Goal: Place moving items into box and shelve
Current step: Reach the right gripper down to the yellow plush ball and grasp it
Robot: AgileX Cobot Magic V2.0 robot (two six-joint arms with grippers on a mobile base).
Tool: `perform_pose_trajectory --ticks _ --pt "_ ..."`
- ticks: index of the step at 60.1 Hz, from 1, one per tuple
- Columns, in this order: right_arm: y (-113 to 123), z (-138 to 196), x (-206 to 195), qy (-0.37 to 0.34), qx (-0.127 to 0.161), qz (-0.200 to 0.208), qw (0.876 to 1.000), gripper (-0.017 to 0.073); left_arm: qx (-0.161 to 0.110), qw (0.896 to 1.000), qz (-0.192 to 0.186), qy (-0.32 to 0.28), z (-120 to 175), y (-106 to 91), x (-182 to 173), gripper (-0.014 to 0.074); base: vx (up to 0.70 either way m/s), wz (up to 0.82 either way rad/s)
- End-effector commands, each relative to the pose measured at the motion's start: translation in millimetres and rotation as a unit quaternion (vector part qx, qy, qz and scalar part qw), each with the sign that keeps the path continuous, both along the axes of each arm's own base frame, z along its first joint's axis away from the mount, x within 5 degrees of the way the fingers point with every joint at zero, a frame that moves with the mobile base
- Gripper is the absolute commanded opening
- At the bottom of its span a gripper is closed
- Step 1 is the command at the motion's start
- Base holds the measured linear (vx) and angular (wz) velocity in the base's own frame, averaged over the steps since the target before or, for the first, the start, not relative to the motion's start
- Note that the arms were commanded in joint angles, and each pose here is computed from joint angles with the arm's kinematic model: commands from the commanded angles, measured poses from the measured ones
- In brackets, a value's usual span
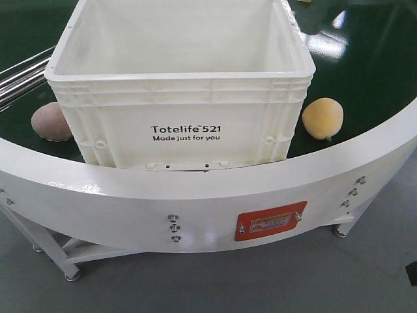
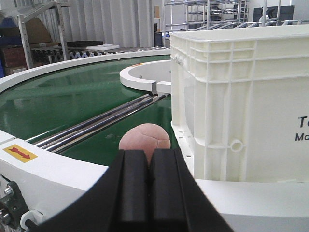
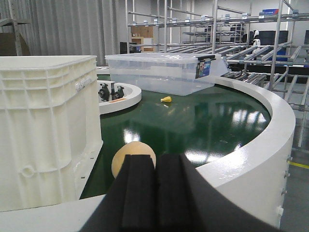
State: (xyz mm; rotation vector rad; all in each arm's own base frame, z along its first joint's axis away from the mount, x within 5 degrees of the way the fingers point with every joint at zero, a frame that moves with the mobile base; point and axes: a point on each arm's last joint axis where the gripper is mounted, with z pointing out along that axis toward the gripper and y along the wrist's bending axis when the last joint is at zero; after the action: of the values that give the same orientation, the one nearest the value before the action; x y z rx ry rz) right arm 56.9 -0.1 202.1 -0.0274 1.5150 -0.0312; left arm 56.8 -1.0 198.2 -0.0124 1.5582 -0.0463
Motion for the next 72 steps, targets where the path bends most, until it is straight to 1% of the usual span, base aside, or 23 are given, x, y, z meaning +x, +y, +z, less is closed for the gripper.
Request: perform_pose_trajectory --ticks 1,32,36,40,44,51,54,58,64,68,72 --pt "-1 7 -2 -0.045 -0.005 -0.005 0.999 -0.0009 -0.004 0.999 -0.005 -0.041 3 -0.9 -1 0.0003 0.00 0.00" --pt "-1 7 -2 -0.045 -0.005 -0.005 0.999 -0.0009 -0.004 0.999 -0.006 -0.042 3 -0.9 -1 0.0003 0.00 0.00" --pt "-1 7 -2 -0.046 -0.010 -0.006 0.999 -0.0009 -0.005 0.999 -0.006 -0.051 5 -1.0 -1 0.0003 0.00 0.00" --pt "-1 12 -2 -0.060 -0.005 -0.006 0.998 -0.0009 -0.005 0.997 -0.008 -0.071 12 -1.3 -2 0.0003 0.00 0.00" --pt "-1 23 -5 -0.080 -0.001 -0.006 0.997 -0.0009 -0.006 0.994 -0.010 -0.107 27 -1.5 -5 0.0003 0.00 0.00" --pt "-1 55 -13 -0.126 -0.002 -0.006 0.992 -0.0009 -0.007 0.985 -0.010 -0.171 68 -1.3 -16 0.0003 0.00 0.00" --pt "-1 72 -18 -0.146 -0.002 -0.006 0.989 -0.0009 -0.008 0.982 -0.010 -0.190 87 -0.9 -22 0.0003 0.00 0.00" --pt "0 94 -25 -0.165 -0.006 -0.006 0.986 -0.0009 -0.013 0.980 -0.008 -0.198 112 -0.3 -29 0.0003 0.00 0.00" --pt "0 124 -30 -0.169 -0.017 -0.007 0.985 -0.0009 -0.029 0.985 -0.004 -0.169 143 1.1 -33 0.0003 0.00 0.00" --pt "0 143 -30 -0.156 -0.017 -0.006 0.988 -0.0009 -0.032 0.991 0.003 -0.127 161 2.2 -31 0.0003 0.00 0.00" --pt "0 158 -25 -0.130 -0.017 -0.005 0.991 -0.0009 -0.031 0.997 0.012 -0.069 175 3.3 -25 0.0003 0.00 0.00"
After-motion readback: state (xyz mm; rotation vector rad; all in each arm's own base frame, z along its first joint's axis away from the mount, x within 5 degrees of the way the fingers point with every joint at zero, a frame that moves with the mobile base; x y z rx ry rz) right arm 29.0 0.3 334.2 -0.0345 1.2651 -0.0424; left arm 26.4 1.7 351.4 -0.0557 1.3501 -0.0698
